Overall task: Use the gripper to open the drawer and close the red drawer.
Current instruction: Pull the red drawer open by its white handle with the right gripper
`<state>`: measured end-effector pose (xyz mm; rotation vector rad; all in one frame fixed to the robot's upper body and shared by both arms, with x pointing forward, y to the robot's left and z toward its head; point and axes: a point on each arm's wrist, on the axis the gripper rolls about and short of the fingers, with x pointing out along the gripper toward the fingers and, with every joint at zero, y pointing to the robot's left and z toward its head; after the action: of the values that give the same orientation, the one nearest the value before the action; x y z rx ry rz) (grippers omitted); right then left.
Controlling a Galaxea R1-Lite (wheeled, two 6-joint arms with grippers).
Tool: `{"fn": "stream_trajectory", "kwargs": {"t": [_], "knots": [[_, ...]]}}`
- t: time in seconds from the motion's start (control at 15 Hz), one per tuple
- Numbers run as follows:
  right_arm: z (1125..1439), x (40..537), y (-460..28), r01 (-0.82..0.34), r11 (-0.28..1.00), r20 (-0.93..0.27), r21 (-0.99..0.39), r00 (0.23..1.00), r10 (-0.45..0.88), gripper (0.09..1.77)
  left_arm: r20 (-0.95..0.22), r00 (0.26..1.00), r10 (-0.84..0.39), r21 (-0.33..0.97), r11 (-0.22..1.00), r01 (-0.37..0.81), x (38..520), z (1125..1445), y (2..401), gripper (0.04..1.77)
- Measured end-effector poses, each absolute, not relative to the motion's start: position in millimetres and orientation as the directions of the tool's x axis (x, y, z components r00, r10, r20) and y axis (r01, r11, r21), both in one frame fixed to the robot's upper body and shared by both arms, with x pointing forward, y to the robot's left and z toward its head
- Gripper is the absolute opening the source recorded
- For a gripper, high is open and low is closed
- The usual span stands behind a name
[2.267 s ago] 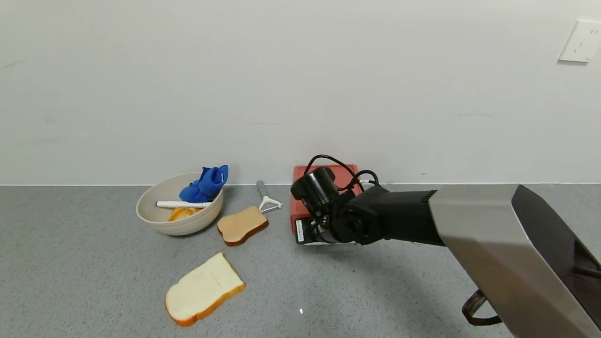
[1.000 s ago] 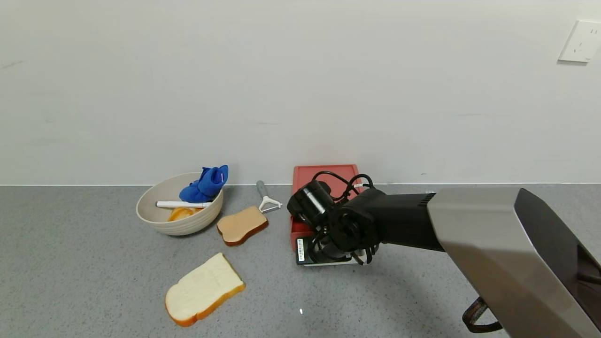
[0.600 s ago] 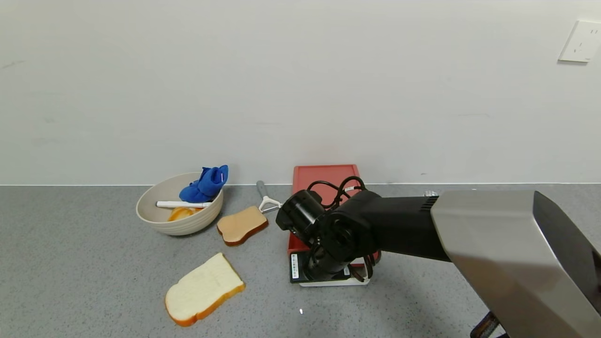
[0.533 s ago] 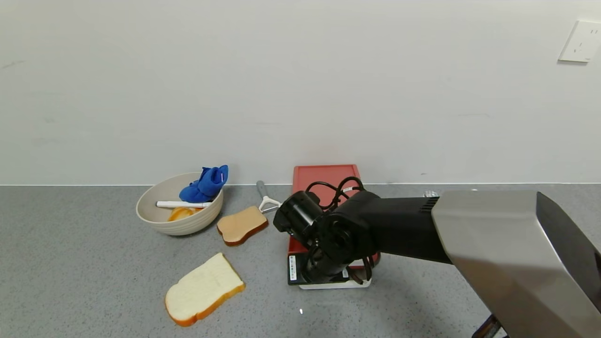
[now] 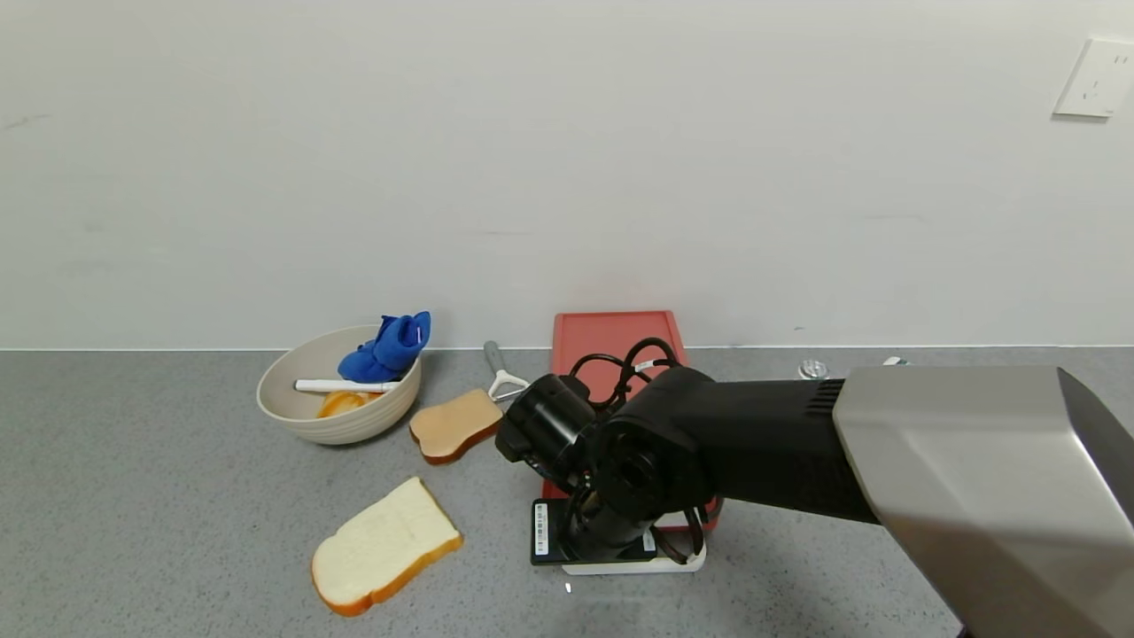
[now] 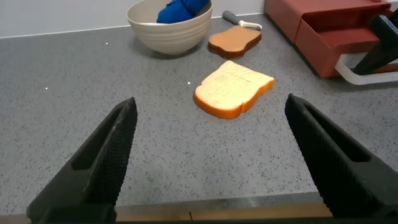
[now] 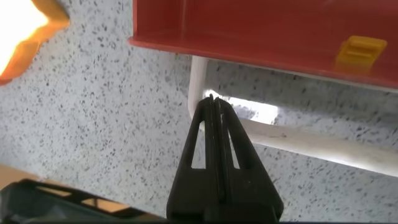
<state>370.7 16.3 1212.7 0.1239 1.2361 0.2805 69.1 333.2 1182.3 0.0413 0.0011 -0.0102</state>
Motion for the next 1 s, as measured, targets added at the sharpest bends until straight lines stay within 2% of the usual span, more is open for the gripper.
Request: {"fn": "stream_trajectory", "kwargs": {"t": [0.67,1.0], "knots": [[1213,345,19,-0.135,0.961,-0.932,0.240,0.245,0.267,0.11,0.000,1.000,-0.010,0.041,0.999,0.010,69,1182,333,1.72],[1242,336,12,-0.164,0.949,-0.911,0.269,0.277,0.306,0.11,0.000,1.000,-0.010,0.041,0.999,0.010,69,1182,333,1.72]]}}
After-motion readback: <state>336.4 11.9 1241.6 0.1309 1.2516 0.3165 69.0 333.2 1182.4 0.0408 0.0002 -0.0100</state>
